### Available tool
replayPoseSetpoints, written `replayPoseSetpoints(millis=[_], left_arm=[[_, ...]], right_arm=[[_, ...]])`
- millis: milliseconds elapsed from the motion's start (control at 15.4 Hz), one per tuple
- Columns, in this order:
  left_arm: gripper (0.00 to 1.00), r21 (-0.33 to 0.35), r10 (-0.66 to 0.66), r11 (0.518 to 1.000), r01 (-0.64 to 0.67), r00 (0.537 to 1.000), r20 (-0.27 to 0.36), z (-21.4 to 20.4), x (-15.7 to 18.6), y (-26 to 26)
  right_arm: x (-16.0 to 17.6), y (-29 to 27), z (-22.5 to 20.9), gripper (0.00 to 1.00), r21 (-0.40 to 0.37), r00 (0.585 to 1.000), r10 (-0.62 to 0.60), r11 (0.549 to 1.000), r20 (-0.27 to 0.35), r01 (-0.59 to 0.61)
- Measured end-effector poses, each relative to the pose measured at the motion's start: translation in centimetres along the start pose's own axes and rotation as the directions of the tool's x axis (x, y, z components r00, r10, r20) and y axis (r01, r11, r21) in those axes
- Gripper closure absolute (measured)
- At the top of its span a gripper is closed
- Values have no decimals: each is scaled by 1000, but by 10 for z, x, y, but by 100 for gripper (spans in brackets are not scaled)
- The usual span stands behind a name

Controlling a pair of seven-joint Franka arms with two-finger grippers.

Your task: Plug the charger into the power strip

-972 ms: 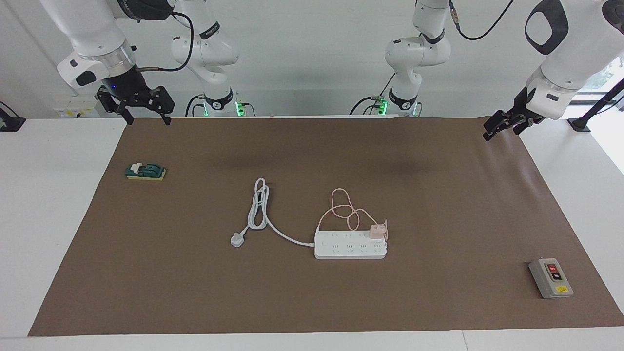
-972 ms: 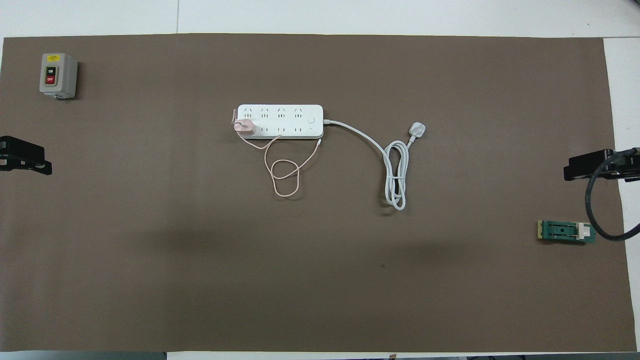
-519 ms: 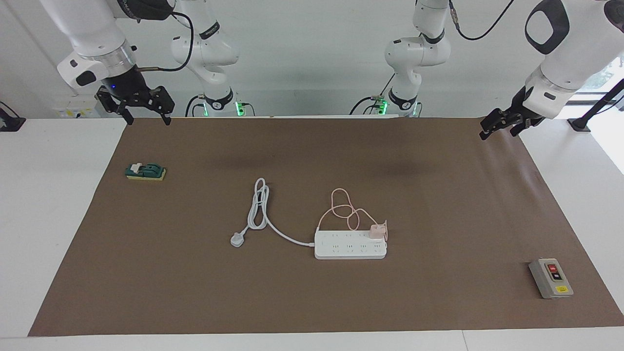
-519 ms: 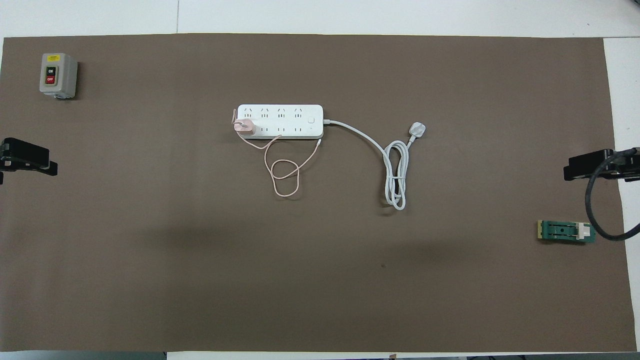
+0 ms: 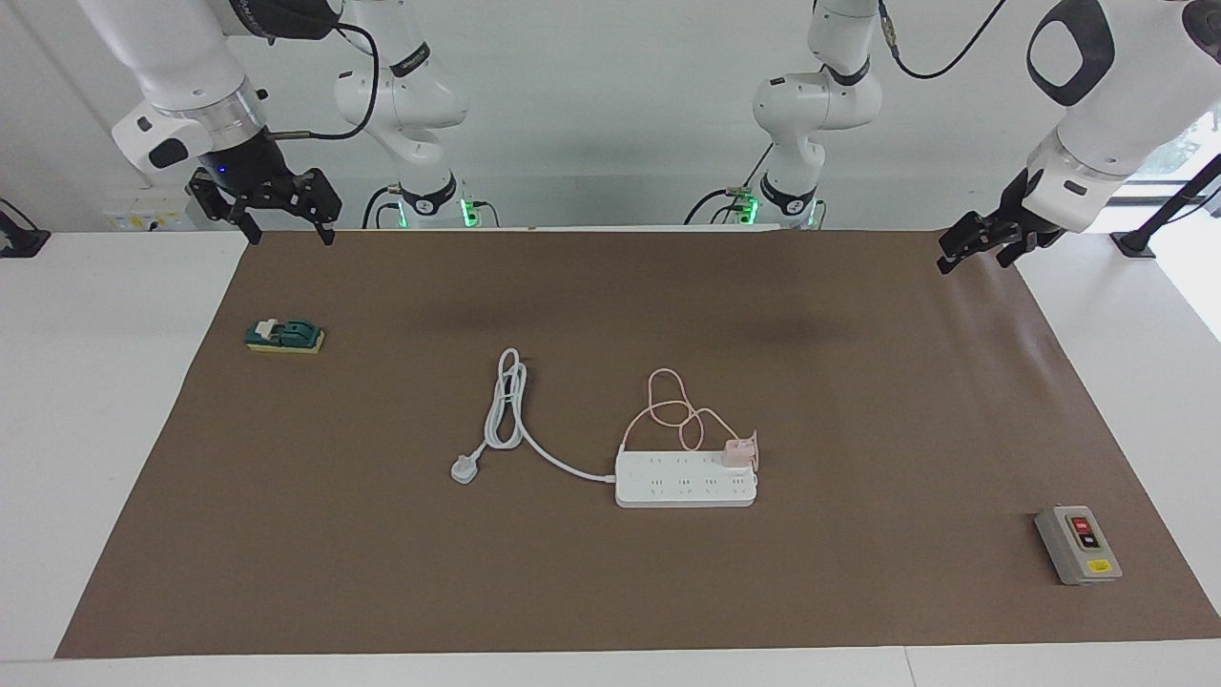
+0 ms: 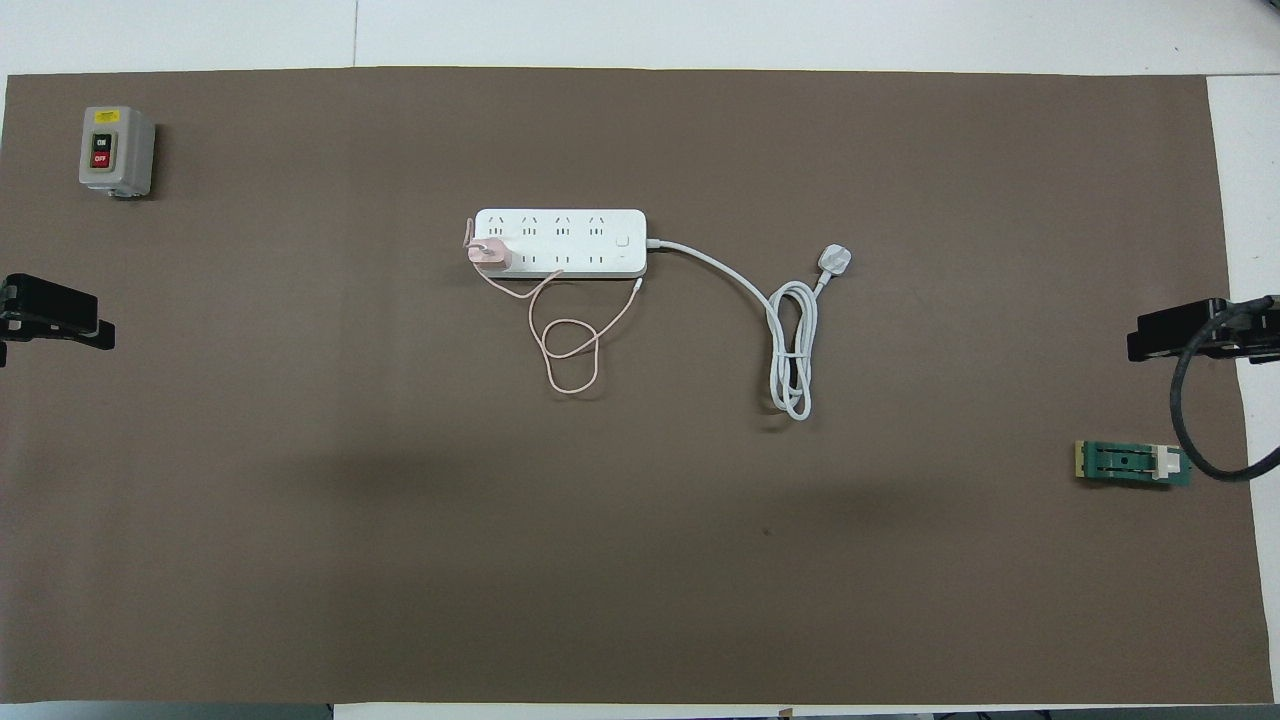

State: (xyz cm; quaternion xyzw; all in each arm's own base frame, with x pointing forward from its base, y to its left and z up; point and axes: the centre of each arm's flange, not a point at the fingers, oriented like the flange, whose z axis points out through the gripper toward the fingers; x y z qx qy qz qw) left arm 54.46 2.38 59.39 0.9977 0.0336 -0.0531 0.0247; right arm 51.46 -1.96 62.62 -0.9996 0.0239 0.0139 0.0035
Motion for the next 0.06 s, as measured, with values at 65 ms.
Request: replayPoseSetpoints(millis=[65], left_arm=[[0,0,2,1000,-2,1000,-2,-1,0,1]], right_arm=[[0,0,0,0,0,1000,0,1000,0,0]])
